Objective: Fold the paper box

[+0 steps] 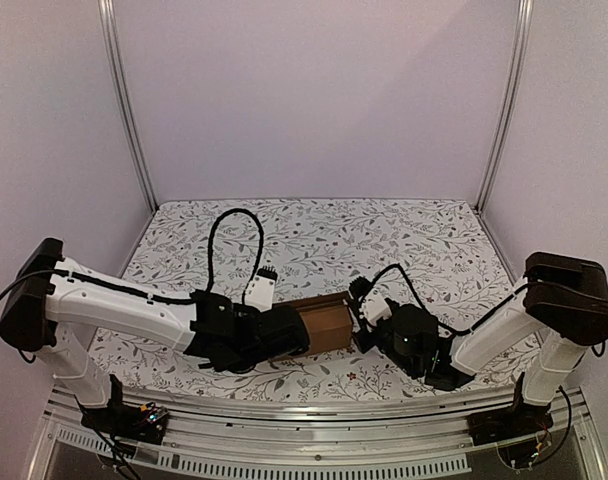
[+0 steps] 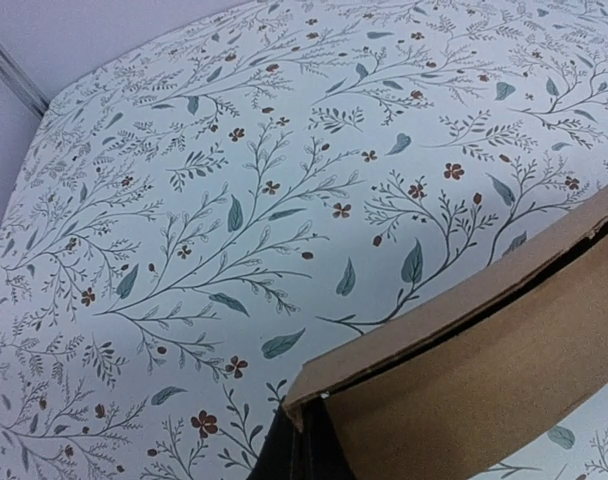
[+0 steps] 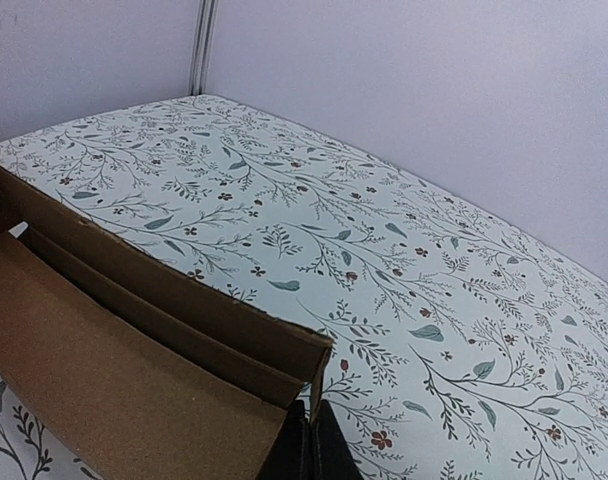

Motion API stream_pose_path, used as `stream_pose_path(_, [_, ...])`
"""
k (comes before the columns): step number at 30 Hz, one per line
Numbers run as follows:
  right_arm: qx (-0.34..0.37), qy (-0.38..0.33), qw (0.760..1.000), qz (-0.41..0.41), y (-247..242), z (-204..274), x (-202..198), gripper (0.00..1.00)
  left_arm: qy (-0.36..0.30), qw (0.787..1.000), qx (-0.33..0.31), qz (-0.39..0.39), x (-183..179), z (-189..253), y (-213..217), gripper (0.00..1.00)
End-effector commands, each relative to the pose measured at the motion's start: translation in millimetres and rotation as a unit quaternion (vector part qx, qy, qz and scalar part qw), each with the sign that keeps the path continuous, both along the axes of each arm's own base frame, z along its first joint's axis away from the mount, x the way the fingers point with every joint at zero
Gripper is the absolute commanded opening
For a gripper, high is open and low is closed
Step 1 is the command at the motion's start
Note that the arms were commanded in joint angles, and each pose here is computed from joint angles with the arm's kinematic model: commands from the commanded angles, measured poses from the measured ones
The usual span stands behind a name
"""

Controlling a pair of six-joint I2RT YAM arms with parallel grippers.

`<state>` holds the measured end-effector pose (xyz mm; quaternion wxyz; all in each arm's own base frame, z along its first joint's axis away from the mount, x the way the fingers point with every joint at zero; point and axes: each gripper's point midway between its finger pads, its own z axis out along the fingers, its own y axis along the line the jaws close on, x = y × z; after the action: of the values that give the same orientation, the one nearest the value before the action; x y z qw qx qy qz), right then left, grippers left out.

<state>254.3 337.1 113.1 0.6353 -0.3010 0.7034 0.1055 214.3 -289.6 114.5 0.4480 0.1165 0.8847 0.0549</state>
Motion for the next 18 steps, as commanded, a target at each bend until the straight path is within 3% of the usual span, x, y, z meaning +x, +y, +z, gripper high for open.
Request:
stream_pose_path(1, [0.009, 0.011, 0.999, 0.03, 5, 2, -11, 0.0, 0.039, 0.999, -0.025, -0.024, -18, -19, -22, 0.0])
stream_pose_path(14, [0.009, 0.048, 0.998, 0.044, 2, -10, -20, 0.0, 0.058, 0.998, -0.02, -0.027, -28, -32, -24, 0.0])
stream_pose_path(18, [0.006, 0.047, 0.998, 0.039, -1, -4, -20, 0.11, 0.056, 0.998, -0.02, -0.026, -27, -31, -25, 0.0])
